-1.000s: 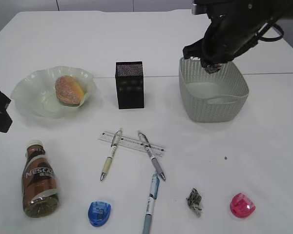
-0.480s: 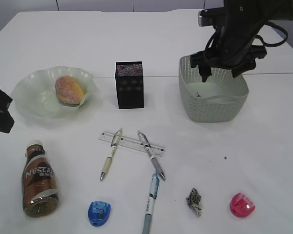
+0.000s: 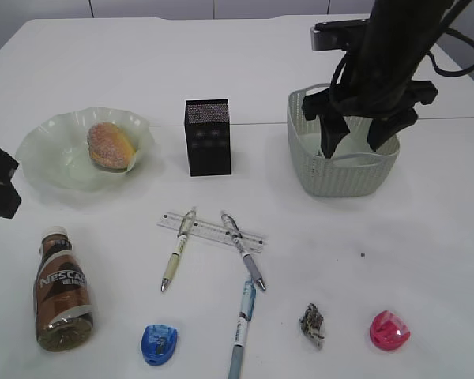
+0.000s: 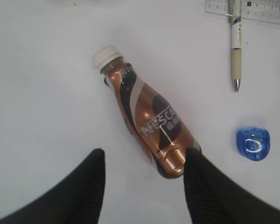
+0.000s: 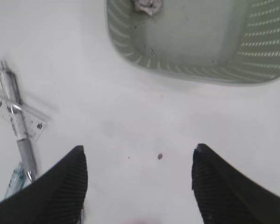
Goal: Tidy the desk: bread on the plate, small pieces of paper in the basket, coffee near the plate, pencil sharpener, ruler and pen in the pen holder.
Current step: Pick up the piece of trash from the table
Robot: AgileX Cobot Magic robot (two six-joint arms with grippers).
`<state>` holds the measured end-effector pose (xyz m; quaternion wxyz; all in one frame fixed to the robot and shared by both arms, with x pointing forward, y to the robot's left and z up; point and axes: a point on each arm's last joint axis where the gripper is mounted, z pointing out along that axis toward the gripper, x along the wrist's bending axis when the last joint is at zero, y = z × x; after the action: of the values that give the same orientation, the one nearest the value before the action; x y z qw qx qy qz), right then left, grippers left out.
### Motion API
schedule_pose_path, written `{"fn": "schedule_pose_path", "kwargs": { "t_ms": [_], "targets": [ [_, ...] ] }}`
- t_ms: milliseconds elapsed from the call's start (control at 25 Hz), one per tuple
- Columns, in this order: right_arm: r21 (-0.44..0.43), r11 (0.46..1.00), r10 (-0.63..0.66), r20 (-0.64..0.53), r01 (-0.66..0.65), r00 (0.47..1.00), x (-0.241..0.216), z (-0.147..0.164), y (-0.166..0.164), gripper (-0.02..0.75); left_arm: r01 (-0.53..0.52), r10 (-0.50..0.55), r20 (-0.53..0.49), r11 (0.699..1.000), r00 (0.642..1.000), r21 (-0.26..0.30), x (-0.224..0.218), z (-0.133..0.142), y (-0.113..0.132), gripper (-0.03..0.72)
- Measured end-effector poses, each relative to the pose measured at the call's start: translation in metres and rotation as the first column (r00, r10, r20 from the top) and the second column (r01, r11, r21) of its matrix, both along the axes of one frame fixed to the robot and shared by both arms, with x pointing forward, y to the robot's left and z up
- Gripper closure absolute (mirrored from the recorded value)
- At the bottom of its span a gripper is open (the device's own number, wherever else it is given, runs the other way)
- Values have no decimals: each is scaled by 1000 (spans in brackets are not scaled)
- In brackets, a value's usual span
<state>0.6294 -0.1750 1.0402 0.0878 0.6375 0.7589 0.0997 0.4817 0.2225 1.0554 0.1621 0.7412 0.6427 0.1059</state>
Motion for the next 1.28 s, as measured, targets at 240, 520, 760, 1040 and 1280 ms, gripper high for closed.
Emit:
{"fn": "schedule_pose_path", "kwargs": {
  "t_ms": [240,520,760,1040,1280],
  "targets": [
    [-14,996,83,-53,-83,995,-25,9,12,239,0,0,3,1000,1000,-1,0,0,0,293],
    [13,991,130,-132,-130,983,-76,-11,17,239,0,0,5,1000,1000,-2,0,0,0,293],
    [33,986,167,-199,-164,966,-112,-42,34,239,0,0,5,1000,1000,-2,0,0,0,293],
    [64,990,135,-192,-124,972,-121,-66,57,239,1,-1,10,1000,1000,-1,1,0,0,296],
    [51,993,119,-229,-110,966,-116,-87,61,239,2,-1,31,1000,1000,-7,3,1,-1,296]
  ]
}}
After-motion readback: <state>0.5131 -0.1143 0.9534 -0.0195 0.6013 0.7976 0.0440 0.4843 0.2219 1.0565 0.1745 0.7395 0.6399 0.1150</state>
